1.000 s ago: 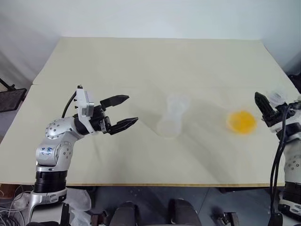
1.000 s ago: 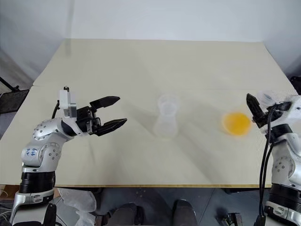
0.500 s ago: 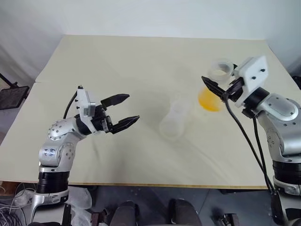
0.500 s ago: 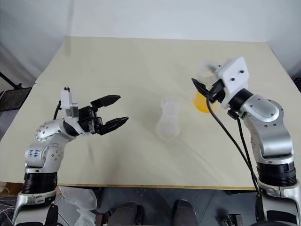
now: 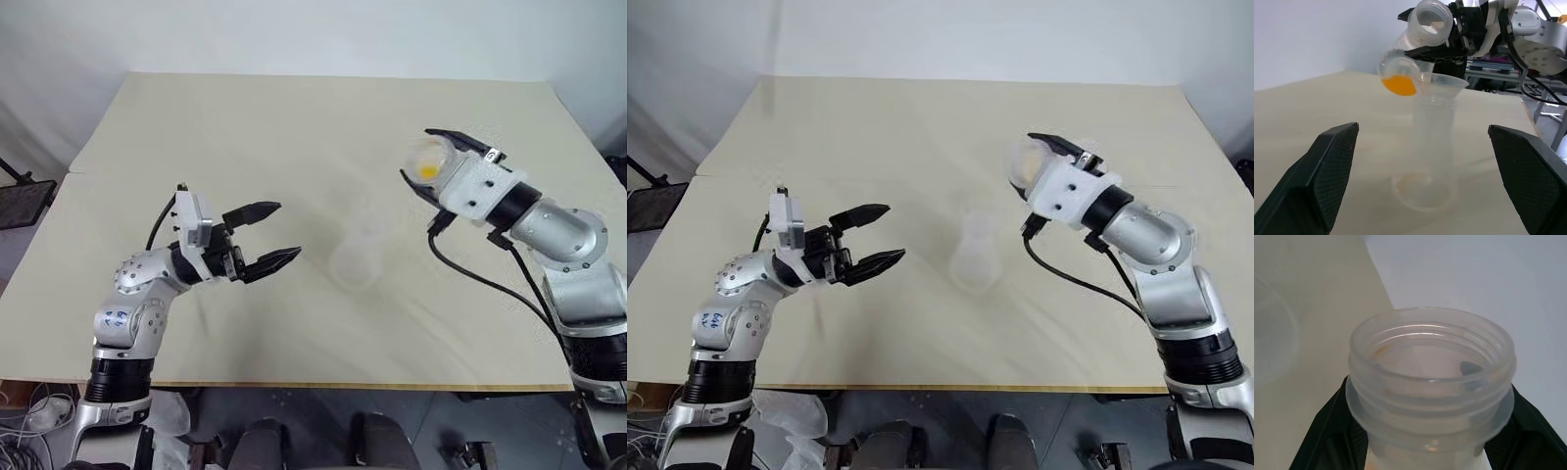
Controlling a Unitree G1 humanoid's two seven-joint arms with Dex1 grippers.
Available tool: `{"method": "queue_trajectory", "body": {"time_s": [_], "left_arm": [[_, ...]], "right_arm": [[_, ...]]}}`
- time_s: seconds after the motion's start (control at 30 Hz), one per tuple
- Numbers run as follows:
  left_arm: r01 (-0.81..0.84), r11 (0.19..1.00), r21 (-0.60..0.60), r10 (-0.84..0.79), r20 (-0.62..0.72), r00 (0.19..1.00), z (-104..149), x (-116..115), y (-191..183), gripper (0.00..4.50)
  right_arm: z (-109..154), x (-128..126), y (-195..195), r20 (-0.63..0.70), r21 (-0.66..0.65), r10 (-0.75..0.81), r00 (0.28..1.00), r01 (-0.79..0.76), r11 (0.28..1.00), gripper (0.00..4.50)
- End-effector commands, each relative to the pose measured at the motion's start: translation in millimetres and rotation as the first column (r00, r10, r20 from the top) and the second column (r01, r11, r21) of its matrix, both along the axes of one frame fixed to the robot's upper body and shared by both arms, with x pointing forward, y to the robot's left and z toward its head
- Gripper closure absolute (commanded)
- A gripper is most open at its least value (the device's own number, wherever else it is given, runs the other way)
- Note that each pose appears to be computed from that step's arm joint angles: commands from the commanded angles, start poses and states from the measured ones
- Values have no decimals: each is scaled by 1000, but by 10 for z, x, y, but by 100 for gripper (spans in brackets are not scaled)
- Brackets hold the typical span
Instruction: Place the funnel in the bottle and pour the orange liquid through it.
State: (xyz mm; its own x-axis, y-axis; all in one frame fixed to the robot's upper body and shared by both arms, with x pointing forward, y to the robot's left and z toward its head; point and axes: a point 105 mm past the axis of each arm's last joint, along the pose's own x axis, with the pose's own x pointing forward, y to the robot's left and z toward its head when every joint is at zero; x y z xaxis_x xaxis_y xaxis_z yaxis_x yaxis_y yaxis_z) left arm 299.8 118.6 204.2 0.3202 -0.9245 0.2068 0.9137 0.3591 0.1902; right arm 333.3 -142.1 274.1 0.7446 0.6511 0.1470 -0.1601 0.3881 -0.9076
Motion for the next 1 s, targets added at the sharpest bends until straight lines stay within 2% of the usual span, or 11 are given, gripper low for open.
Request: {"method": "queue_trajectory", "body": {"time_s": [0.03, 0.67, 1.0], "left_arm": [[18, 1000, 1, -18, 45, 999, 58, -40, -38, 0], [28, 1000, -8, -27, 54, 998, 54, -34, -103, 0], [23, 1000, -11, -22, 67, 998, 87, -5, -109, 0]], "right_arm": [[86, -71, 46, 100, -54, 28, 995, -22, 998, 203], [68, -54, 175, 329, -269, 62, 942, 31, 963, 203], [63, -49, 203, 380, -330, 83, 921, 51, 943, 203]]}}
